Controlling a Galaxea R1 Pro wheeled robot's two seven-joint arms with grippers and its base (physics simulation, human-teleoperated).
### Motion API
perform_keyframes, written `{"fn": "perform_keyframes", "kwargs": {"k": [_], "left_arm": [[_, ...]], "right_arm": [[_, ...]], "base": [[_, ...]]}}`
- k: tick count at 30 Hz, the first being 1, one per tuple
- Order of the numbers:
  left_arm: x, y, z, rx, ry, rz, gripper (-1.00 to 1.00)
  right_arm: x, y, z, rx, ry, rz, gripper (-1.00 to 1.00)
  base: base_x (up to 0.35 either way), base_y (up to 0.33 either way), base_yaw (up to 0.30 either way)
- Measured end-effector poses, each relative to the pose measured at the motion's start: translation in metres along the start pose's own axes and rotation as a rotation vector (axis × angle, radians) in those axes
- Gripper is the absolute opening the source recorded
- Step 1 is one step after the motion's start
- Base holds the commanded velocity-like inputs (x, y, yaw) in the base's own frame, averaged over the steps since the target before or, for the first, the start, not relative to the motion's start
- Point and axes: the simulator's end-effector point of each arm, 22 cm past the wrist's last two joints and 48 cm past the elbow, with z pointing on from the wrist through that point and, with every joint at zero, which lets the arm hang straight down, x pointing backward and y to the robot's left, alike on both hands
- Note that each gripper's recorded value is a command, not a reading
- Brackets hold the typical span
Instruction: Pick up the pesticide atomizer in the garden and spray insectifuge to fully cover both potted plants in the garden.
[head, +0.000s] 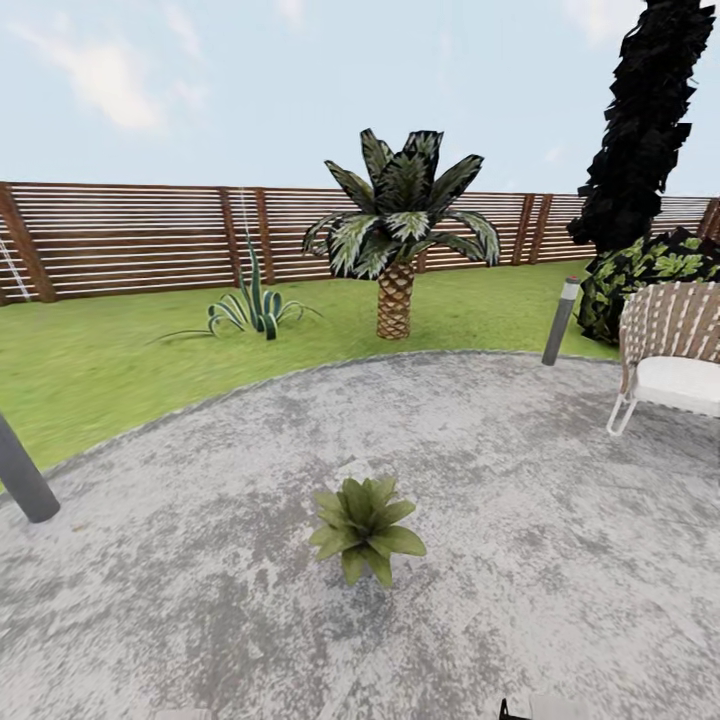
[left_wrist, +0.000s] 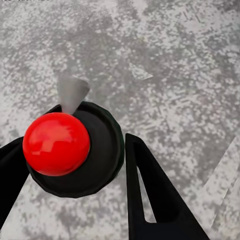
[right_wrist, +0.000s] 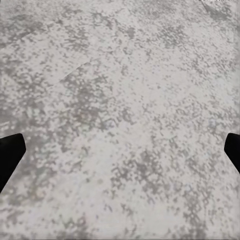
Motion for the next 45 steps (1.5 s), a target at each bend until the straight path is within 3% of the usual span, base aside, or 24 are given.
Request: {"fn": "perform_keyframes", "kwargs": {"k": [16,23,28,30,31,33,34,37,41,45], "left_arm": [[0.000,0.000,0.000,0.002,0.000,0.003,-1.00],[-0.018,-0.007,0.005,0.032,-0.029,0.035,-1.00],[-0.077,-0.054,0.016,0.243,-0.112,0.242,-1.00],[-0.095,-0.079,0.015,0.368,-0.125,0.349,-1.00],[-0.100,-0.088,0.014,0.418,-0.126,0.396,-1.00],[-0.108,-0.110,0.008,0.550,-0.113,0.516,-1.00],[-0.108,-0.121,0.003,0.622,-0.093,0.586,-1.00],[-0.107,-0.134,-0.006,0.746,-0.023,0.721,-1.00],[-0.111,-0.144,-0.018,0.860,0.069,0.808,-1.00],[-0.128,-0.147,-0.021,0.895,0.089,0.847,-1.00]], "right_arm": [[0.000,0.001,0.000,0.002,0.000,0.003,1.00],[-0.003,0.000,0.001,0.000,-0.008,-0.001,1.00],[-0.010,-0.004,0.003,0.002,-0.025,-0.006,1.00],[-0.033,0.002,0.009,-0.050,-0.081,-0.046,1.00],[-0.047,0.009,0.011,-0.094,-0.116,-0.082,1.00],[-0.077,0.037,0.011,-0.248,-0.193,-0.217,1.00],[-0.083,0.055,0.007,-0.343,-0.218,-0.312,1.00],[-0.088,0.082,-0.003,-0.503,-0.240,-0.462,1.00],[-0.089,0.101,-0.014,-0.629,-0.240,-0.535,1.00],[-0.097,0.130,-0.030,-0.788,-0.242,-0.588,1.00]], "base": [[0.000,0.002,-0.001],[0.000,0.000,0.000],[0.000,0.000,0.000],[0.000,0.000,0.000],[0.000,0.000,0.000],[0.000,0.000,0.000],[0.000,0.000,0.000],[0.000,0.000,0.000],[0.000,0.000,0.000],[0.000,0.000,0.000]]}}
